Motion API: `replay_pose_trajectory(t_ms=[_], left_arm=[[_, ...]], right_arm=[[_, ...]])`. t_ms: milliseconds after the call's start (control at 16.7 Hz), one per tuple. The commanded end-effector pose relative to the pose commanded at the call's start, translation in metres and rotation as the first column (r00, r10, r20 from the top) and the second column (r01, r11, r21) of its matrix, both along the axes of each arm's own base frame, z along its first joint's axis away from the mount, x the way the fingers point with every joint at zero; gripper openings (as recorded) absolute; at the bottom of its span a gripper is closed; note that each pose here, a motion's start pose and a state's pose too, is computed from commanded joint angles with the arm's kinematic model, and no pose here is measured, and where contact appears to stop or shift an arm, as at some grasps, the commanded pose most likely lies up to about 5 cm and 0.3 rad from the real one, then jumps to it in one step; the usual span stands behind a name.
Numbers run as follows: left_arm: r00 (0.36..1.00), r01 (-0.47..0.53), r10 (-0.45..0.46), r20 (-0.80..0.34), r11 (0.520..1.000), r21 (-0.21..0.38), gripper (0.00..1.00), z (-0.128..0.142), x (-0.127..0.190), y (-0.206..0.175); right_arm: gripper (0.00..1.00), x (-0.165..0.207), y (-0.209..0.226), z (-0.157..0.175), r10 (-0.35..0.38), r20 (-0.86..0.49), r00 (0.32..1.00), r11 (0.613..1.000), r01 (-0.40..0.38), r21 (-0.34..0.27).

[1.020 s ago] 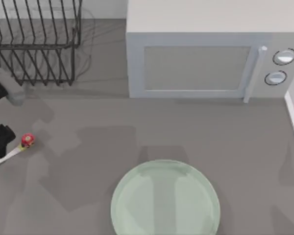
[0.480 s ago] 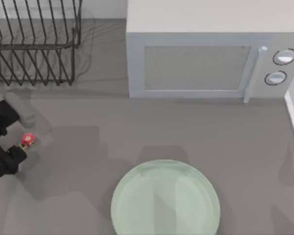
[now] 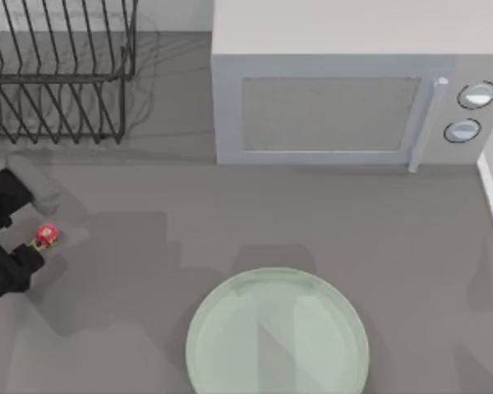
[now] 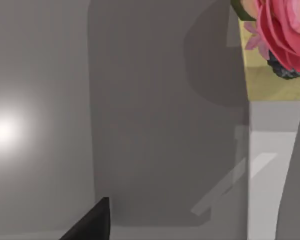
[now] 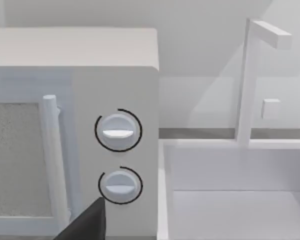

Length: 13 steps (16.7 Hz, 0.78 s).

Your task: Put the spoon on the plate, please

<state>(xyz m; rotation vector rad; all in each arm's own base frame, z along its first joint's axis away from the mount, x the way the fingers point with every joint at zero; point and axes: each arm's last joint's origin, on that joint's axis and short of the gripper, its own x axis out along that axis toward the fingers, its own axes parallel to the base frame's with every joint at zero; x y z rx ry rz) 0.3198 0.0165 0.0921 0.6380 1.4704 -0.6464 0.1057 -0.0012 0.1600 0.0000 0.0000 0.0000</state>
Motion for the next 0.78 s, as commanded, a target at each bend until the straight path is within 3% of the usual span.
replay_pose_trajectory(t_ms=[540,780], left_arm=[[1.0,0.0,0.0,0.0,1.0,0.0,0.02,0.0,0.0,0.0],[1.0,0.0,0.0,0.0,1.0,0.0,0.0,0.0,0.0,0.0]], right_arm=[[1.0,0.0,0.0,0.0,0.0,0.0,1.0,1.0,0.0,0.0],[1.0,0.0,0.0,0.0,0.0,0.0,1.0,1.0,0.0,0.0]])
